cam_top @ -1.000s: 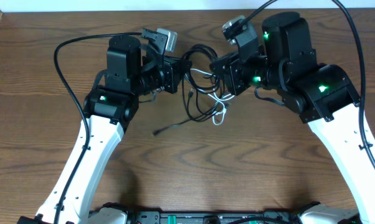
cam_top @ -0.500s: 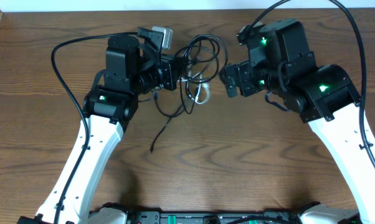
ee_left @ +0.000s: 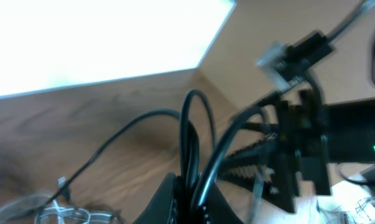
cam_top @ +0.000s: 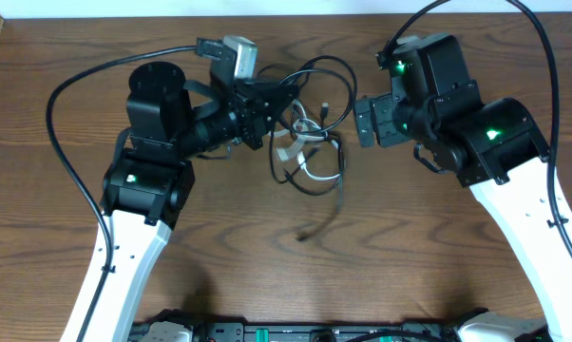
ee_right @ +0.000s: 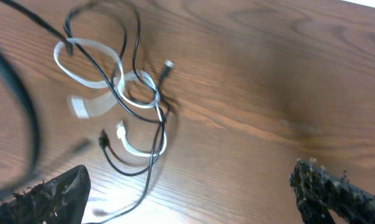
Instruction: Untangle cables
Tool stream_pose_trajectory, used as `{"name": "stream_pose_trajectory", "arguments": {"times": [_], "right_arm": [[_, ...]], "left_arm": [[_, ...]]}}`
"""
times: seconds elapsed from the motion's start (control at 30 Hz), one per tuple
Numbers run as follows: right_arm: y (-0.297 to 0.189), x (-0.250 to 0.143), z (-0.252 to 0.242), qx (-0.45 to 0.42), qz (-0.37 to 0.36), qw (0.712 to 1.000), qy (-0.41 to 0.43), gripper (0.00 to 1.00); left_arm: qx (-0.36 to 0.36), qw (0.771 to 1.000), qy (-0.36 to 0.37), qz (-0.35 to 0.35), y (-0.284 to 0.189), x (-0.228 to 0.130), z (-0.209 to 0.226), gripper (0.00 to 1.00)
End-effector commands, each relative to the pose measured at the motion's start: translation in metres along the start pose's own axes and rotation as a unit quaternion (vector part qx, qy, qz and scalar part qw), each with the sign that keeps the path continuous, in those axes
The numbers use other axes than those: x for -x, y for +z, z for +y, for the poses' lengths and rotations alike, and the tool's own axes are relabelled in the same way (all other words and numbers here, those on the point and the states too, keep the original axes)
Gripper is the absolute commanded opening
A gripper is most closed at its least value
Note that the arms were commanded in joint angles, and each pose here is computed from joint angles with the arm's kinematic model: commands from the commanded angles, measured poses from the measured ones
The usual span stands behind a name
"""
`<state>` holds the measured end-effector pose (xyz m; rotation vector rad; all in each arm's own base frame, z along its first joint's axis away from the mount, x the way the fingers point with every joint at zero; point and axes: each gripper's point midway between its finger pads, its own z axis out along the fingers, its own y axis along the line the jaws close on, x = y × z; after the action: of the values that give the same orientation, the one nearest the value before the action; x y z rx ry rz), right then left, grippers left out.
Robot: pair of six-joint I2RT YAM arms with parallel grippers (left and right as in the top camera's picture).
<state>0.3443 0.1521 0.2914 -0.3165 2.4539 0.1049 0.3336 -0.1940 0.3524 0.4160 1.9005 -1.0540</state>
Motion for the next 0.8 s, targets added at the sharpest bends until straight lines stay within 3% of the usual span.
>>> {"name": "stream_pose_trajectory", "arguments": {"times": [0.0,0.07,0.2,0.27,0.3,0.37,0.47,0.67,0.77], "right_arm": [[0.012,-0.003,-0.011,-0.036,0.019,0.999,0.003,0.99],[0.019,-0.008,-0.011,-0.039,0.033,0.999,0.003,0.99],[0.025,-0.009,-0.011,-0.042,0.040,0.998,0.014,0.99],[0.026,-0.007,-0.010,-0.039,0.035,0.999,0.015,0.99],[0.026,-0.005,-0.009,-0.037,0.033,0.999,0.015,0.99],[0.026,-0.004,-0.006,-0.030,0.030,0.999,0.016,0.99],[0.027,-0.002,0.005,0.001,0.029,1.000,0.000,0.99],[0.048,0.007,0.031,0.063,0.027,0.998,-0.009,0.99],[0.077,0.008,0.045,0.089,0.038,0.995,-0.029,0.98]], "left_arm": [[0.115,0.993,-0.036,-0.001,-0.009,-0.006,0.047,0.12],[0.232,0.970,-0.071,0.020,-0.027,-0.026,0.089,0.29],[0.422,0.891,-0.162,0.047,-0.077,-0.067,0.143,0.29],[0.460,0.865,-0.191,0.063,-0.094,-0.083,0.152,0.30],[0.463,0.862,-0.196,0.069,-0.097,-0.086,0.152,0.38],[0.466,0.859,-0.199,0.074,-0.099,-0.089,0.153,0.50],[0.454,0.864,-0.201,0.078,-0.096,-0.090,0.150,0.53],[0.313,0.933,-0.124,0.123,-0.060,-0.084,0.117,0.57],[0.334,0.927,-0.112,0.128,-0.065,-0.086,0.123,0.61]]}}
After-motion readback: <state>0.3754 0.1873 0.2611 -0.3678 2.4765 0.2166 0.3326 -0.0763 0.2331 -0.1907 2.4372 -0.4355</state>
